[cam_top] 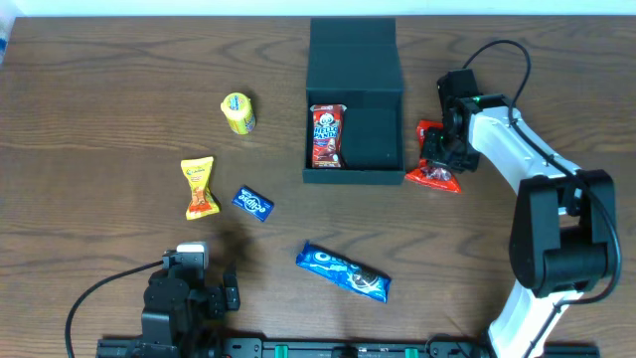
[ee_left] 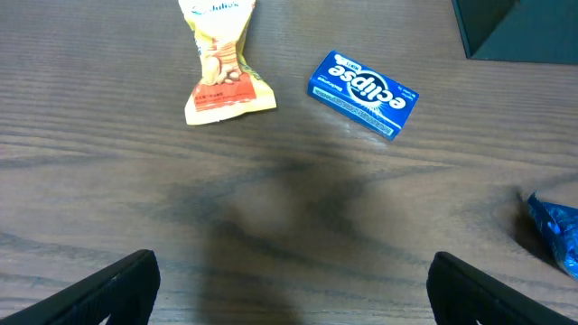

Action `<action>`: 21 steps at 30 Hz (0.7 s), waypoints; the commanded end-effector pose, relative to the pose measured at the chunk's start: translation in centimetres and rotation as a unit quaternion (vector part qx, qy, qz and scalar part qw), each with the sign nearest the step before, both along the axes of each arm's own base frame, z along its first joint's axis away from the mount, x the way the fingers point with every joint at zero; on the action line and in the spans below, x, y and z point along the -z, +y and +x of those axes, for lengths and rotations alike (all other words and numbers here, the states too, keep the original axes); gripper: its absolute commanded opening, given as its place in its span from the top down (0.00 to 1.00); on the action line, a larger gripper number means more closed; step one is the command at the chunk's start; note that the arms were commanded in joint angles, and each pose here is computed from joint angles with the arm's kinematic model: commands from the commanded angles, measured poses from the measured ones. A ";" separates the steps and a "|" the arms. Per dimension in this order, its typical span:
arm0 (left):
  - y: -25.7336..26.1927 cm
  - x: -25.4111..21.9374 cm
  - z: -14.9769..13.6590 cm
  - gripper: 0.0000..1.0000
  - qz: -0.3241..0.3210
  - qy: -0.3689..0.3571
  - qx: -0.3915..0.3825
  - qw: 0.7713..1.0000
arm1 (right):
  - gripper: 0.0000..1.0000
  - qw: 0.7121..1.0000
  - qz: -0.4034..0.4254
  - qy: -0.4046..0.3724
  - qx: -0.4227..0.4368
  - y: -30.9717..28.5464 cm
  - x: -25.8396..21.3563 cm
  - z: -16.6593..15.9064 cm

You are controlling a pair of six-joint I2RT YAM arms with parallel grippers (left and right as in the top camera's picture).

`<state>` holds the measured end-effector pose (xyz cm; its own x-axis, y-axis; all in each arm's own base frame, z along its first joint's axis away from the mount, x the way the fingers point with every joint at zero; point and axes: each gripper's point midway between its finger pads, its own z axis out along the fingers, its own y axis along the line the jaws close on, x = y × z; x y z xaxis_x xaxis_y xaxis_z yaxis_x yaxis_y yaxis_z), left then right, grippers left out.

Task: Pack container
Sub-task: 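Lift the Hacks bag and drag it toward the black box, then lower the Hacks bag into the black box beside the Hello Panda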

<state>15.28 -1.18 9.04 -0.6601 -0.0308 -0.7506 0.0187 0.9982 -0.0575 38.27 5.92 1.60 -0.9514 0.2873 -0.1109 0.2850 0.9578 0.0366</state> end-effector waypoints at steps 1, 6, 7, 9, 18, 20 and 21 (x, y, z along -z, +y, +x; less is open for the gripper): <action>0.1 1.7 -0.6 0.05 0.008 0.027 0.003 1.000 | 0.80 1.000 -0.008 0.014 -0.003 -0.2 0.9 -0.6; 0.1 1.7 -0.6 0.05 0.008 0.027 0.003 1.000 | 0.86 1.000 -0.009 0.016 -0.003 -0.2 0.9 -0.6; 0.1 1.7 -0.6 0.04 0.008 0.027 0.003 1.000 | 0.89 1.000 -0.010 0.016 -0.003 -0.2 0.9 -0.7; 0.1 1.7 -0.6 0.04 0.008 0.027 0.003 1.000 | 0.94 1.000 -0.017 0.018 -0.002 -0.5 0.8 -0.8; 0.1 1.7 -0.6 0.05 0.008 0.027 0.003 1.000 | 0.99 1.000 -0.022 -0.015 0.007 -0.8 -2.7 -0.8; 0.1 1.7 -0.6 0.05 0.008 0.027 0.003 1.000 | 0.99 0.999 -0.018 -0.033 0.008 -0.8 -4.3 -0.7; 0.1 1.7 -0.6 0.05 0.008 0.027 0.003 1.000 | 0.98 0.999 -0.017 -0.042 0.008 -0.8 -5.1 -0.7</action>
<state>15.28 -1.18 9.04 -0.6601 -0.0308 -0.7506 0.0187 0.9982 -0.0575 37.15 5.28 3.57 -0.9501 0.2885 -0.1182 0.2893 0.9572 0.0113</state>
